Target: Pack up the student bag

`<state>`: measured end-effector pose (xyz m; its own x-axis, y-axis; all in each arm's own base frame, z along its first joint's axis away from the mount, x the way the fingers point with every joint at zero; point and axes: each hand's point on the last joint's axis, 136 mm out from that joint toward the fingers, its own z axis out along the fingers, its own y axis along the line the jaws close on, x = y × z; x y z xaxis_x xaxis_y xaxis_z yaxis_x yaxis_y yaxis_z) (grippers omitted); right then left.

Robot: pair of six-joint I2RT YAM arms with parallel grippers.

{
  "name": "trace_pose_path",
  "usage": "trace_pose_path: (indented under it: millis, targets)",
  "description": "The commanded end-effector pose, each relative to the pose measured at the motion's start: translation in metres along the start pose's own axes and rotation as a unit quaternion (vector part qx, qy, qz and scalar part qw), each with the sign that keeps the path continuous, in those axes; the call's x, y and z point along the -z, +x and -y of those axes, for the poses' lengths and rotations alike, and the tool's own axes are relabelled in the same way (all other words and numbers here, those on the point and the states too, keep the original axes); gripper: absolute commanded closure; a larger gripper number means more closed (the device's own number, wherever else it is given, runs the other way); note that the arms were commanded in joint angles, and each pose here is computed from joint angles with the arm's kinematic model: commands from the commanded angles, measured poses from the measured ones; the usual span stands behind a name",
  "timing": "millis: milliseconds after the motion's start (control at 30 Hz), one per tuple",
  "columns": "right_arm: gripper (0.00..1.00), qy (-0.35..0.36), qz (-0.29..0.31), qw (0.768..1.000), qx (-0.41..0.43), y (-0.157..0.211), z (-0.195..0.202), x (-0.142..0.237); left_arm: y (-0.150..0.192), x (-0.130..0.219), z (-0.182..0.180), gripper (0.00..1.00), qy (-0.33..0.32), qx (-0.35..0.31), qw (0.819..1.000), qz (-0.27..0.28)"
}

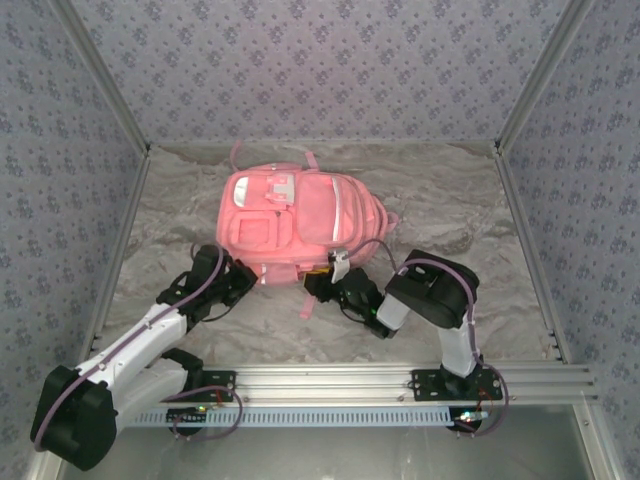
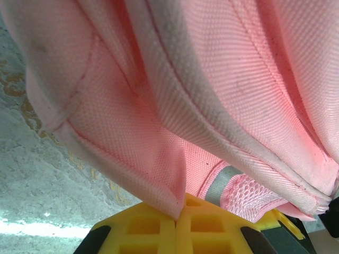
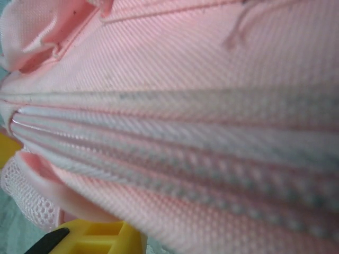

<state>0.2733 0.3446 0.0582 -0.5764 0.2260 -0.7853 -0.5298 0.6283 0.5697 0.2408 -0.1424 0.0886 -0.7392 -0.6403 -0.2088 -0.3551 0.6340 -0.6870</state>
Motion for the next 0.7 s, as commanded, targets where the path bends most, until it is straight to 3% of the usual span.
trace_pose_path:
  millis: [0, 133, 367, 567, 667]
  targets:
    - [0.68, -0.031, 0.011, 0.998, -0.05, -0.011, -0.014, -0.011, 0.005, 0.003, -0.001, 1.0, -0.004, -0.008, 1.0, -0.015]
    - [0.68, -0.028, -0.024, 0.996, -0.087, -0.004, -0.012, -0.02, 0.004, 0.003, 0.0, 1.0, -0.001, -0.007, 1.0, -0.015]
    - [0.66, -0.02, -0.029, 0.992, -0.123, -0.002, -0.002, -0.007, 0.002, 0.005, 0.004, 1.0, 0.0, -0.009, 1.0, -0.012]
    - [0.76, -0.051, -0.041, 0.985, -0.158, 0.0, -0.002, -0.002, 0.001, 0.005, 0.004, 1.0, 0.0, -0.008, 1.0, -0.011]
    - [0.75, -0.071, -0.045, 0.982, -0.169, 0.001, -0.007, -0.003, 0.001, 0.005, 0.003, 1.0, 0.001, -0.007, 1.0, -0.012]
